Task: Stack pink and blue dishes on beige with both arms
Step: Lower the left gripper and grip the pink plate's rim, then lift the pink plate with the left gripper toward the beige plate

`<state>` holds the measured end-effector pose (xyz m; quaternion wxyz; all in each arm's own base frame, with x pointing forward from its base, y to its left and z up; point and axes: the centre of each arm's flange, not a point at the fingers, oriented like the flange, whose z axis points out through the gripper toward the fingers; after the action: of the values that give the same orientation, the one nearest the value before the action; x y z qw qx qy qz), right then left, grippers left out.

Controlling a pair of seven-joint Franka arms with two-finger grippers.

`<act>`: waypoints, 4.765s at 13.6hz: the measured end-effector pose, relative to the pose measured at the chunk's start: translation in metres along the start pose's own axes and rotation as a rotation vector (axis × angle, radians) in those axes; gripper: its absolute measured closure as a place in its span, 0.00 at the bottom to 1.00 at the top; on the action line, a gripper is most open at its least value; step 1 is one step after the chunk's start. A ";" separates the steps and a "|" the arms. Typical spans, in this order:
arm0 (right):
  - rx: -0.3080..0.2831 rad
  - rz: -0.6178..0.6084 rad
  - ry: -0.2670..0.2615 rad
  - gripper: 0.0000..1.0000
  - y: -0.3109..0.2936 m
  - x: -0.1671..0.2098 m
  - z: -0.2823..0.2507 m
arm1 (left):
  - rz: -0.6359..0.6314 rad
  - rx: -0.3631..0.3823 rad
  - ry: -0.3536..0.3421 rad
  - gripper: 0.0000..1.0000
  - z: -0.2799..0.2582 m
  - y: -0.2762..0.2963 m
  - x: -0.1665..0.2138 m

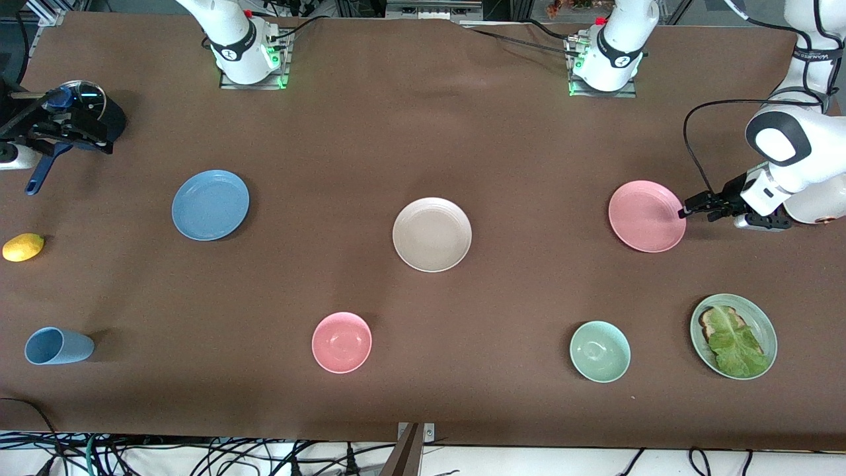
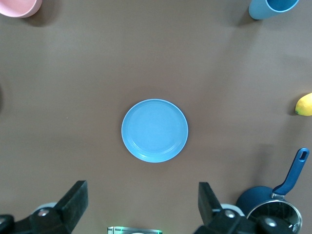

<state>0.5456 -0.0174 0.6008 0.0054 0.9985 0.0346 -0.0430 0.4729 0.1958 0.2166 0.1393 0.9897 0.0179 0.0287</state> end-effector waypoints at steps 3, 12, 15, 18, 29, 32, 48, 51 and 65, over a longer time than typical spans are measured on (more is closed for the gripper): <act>0.000 0.000 0.000 0.00 0.000 0.000 0.000 | 0.010 -0.022 0.013 0.00 0.016 -0.006 -0.004; 0.001 0.009 -0.001 0.00 0.005 -0.001 0.000 | 0.015 -0.021 0.026 0.00 0.040 -0.001 -0.018; 0.001 0.009 -0.001 0.00 0.005 -0.001 0.000 | 0.017 -0.021 0.026 0.09 0.039 -0.001 -0.020; 0.001 0.009 -0.001 0.00 0.005 -0.001 0.000 | 0.043 -0.018 0.036 0.20 0.034 -0.001 -0.019; 0.001 0.009 -0.001 0.00 0.005 -0.001 0.000 | 0.037 -0.026 0.044 0.82 0.030 -0.011 -0.028; 0.001 0.009 -0.001 0.00 0.005 -0.001 0.000 | 0.017 -0.039 0.051 0.82 0.033 -0.011 -0.031; 0.001 0.009 -0.001 0.00 0.005 -0.001 0.000 | 0.066 -0.044 0.101 0.95 0.006 0.006 -0.015; 0.001 0.009 -0.001 0.00 0.005 -0.001 0.000 | 0.076 -0.059 0.104 0.95 0.002 0.037 -0.002; 0.001 0.005 -0.001 0.00 0.003 -0.001 0.000 | 0.027 0.074 -0.008 0.95 -0.004 0.197 0.029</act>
<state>0.5454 -0.0203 0.6010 0.0052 0.9985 0.0319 -0.0433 0.5073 0.0092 0.2759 0.1022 0.9944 0.0049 0.0261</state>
